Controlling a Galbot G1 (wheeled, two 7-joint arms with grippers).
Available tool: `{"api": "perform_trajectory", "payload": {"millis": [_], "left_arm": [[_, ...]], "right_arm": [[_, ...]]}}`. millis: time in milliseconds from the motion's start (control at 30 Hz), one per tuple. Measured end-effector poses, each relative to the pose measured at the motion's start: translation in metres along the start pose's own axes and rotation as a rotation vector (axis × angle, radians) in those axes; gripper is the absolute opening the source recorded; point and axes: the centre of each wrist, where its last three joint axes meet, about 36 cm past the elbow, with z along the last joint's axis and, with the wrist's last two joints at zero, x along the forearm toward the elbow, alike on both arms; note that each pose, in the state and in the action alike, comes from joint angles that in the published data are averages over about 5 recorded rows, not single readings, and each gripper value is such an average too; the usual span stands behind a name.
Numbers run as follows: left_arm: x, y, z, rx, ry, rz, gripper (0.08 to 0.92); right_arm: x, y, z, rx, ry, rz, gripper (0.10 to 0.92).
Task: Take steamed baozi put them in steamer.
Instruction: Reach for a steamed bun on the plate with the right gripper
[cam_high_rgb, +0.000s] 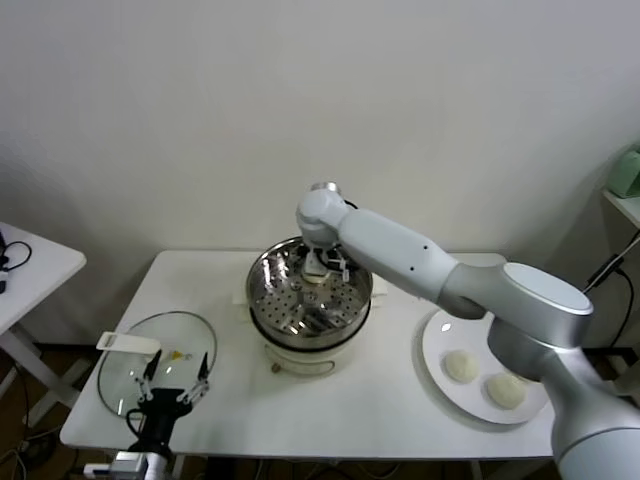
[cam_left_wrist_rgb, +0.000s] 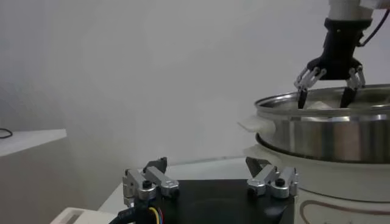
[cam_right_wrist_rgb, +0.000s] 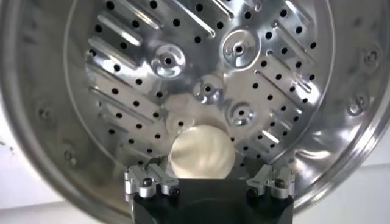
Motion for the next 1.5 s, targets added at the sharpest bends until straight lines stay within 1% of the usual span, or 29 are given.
{"api": "perform_trajectory", "payload": {"millis": [200,367,567,767,933,1133,1300,1500], "left_arm": [[-0.002,0.003,-0.004,-0.001,-0.002,0.004,0.823],[-0.003,0.006,-0.006,0.007,-0.001,-0.004,0.823],[-0.002,0.006,-0.006,0.016,0.002,-0.005,0.823],[-0.002,0.005,-0.007,0.027,0.001,-0.006,0.823],[-0.002,0.002,-0.01,0.034,-0.003,-0.001,0.823],[-0.001,-0.002,-0.01,0.043,0.0,0.004,0.823],[0.001,-0.004,-0.009,0.047,0.004,0.005,0.823],[0.002,-0.006,-0.007,0.051,0.011,0.005,0.823]], "right_arm": [[0.033,0.014,0.012,-0.024,0.007,0.016,0.823],[0.074,0.046,0.03,-0.139,-0.008,0.042,0.823],[0.113,0.11,0.054,-0.393,-0.064,0.052,0.823],[0.125,0.198,0.061,-0.723,-0.144,0.057,0.823],[0.119,0.27,0.047,-0.961,-0.188,0.055,0.823],[0.089,0.341,0.009,-1.189,-0.231,0.046,0.823],[0.053,0.383,-0.029,-1.321,-0.268,-0.002,0.823],[0.014,0.415,-0.071,-1.406,-0.31,-0.099,0.823]]}}
